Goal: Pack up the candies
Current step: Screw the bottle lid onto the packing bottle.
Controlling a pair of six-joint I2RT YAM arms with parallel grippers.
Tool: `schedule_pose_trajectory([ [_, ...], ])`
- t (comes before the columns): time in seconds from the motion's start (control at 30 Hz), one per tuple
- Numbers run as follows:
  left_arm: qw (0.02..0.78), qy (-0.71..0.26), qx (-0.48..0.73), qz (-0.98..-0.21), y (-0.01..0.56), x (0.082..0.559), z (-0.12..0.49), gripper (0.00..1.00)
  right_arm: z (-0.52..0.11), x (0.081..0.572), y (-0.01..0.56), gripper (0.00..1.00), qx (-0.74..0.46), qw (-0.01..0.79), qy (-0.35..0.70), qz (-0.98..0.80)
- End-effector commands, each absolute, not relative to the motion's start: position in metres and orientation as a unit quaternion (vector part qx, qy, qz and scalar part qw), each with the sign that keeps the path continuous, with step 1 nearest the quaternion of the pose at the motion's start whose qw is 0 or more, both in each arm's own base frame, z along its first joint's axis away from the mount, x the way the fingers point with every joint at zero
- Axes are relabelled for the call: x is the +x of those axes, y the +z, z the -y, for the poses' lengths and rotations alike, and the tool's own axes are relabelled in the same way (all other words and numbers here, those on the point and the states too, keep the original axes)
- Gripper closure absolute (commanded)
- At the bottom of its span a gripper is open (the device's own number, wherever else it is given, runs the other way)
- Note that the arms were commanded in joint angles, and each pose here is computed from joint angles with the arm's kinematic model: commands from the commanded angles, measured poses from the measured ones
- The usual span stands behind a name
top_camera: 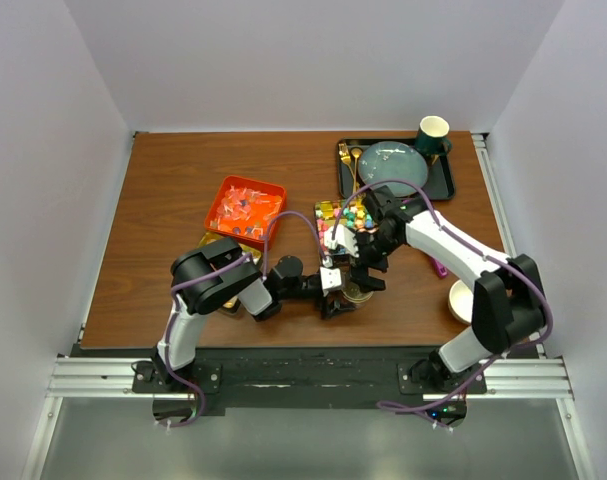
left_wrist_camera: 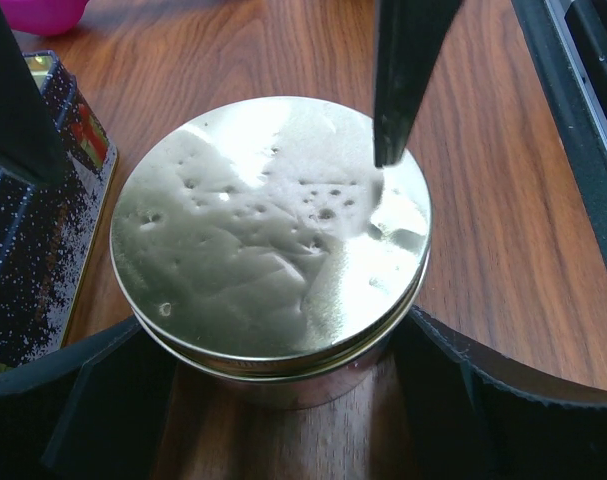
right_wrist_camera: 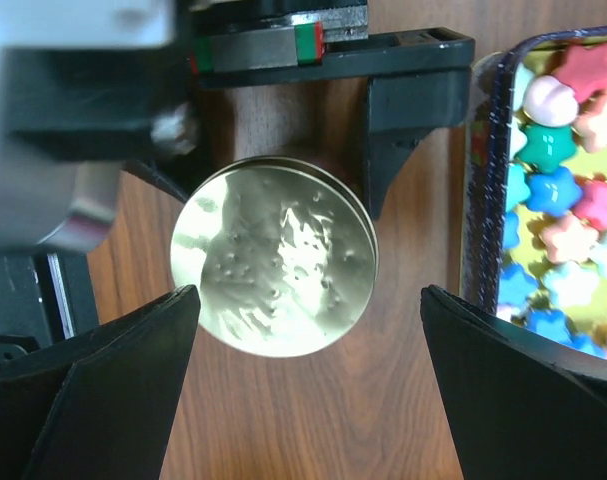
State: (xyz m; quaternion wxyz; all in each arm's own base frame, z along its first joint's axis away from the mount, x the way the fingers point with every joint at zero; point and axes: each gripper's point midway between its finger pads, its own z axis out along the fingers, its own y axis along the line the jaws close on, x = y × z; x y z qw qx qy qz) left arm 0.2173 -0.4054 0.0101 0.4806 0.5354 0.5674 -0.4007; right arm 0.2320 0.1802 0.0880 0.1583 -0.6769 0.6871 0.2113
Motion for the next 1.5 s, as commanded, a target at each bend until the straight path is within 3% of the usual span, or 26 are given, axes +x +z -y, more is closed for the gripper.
schedule_pose_trajectory([
  [0.0, 0.323, -0.309, 0.57, -0.689, -0.103, 0.191, 0.335, 1.0, -0.191, 0.231, 0.1, 0.05, -0.684, 0.17, 0.237, -0.669],
  [0.93, 0.331, -0.286, 0.557, -0.706, -0.11, 0.201, 0.33, 1.0, -0.144, 0.157, 0.083, 0.08, -0.644, 0.12, 0.23, -0.719],
  [1.2, 0.325, -0.29, 0.564, -0.701, -0.112, 0.198, 0.332, 1.0, -0.169, 0.198, 0.127, 0.05, -0.603, 0.224, 0.221, -0.733],
  [1.47, 0.322, -0.29, 0.566, -0.701, -0.111, 0.197, 0.332, 1.0, -0.192, 0.224, 0.119, 0.04, -0.615, 0.232, 0.245, -0.713],
])
